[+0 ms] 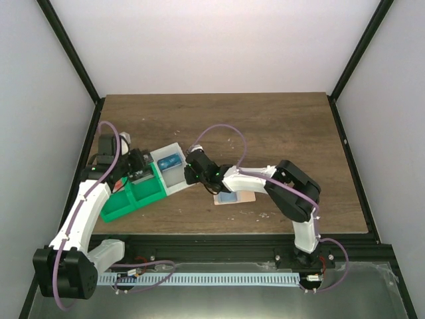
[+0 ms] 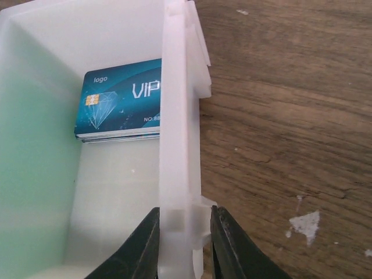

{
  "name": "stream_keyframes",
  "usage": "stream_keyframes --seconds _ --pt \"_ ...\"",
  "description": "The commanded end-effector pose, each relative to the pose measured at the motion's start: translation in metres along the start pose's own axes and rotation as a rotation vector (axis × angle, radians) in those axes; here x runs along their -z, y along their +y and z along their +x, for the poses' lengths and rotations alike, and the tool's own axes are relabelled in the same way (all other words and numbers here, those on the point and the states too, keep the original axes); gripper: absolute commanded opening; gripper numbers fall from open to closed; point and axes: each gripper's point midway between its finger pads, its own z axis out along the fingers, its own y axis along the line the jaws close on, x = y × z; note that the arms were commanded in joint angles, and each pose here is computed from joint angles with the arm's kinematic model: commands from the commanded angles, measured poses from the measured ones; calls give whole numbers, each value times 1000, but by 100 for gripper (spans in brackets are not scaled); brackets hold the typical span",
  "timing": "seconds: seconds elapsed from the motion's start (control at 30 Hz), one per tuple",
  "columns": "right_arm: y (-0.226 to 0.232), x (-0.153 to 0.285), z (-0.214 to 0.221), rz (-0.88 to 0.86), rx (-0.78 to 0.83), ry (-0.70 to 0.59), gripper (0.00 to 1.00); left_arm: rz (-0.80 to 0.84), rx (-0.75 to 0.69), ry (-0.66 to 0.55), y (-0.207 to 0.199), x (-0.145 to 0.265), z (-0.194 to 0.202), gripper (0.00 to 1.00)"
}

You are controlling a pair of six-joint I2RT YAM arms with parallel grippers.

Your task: Take the credit cards out of the card holder

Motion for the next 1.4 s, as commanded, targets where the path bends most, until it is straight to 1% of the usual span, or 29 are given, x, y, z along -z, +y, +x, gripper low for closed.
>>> stream_keyframes --seconds 0.0,0.07,0.17,0.33,0.57,0.77,0.93,1.0,1.1,1.23,1.3,1.37 --pt "-11 5 -27 44 -58 -60 6 164 -32 70 -25 -5 13 0" --pt "-22 6 -31 68 -81 -67 1 207 -20 117 -31 -11 22 0" --pt "-34 10 -36 97 -112 -75 1 277 -21 149 -42 -15 26 0" --pt "-55 23 -42 159 -152 -107 1 280 -37 119 -46 -14 17 0" --pt "-88 28 -33 213 -213 -96 0 287 -44 110 -51 -20 13 0" --pt "-97 36 -29 234 -217 -104 1 275 -42 140 -49 -35 14 0" --pt "-91 39 -29 187 -203 -117 1 281 -44 144 -52 -46 7 0" --pt "-88 39 -28 165 -192 -113 5 288 -51 146 -55 -50 2 0" --pt "-86 38 -25 151 -183 -99 16 311 -79 161 -62 -58 -3 0" --pt "-78 47 -28 99 -164 -110 26 302 -80 187 -62 -74 -5 0" --pt "-76 53 -30 83 -157 -124 33 305 -80 196 -65 -79 -4 0" --pt "-75 60 -32 73 -155 -139 43 290 -90 200 -67 -83 -2 0"
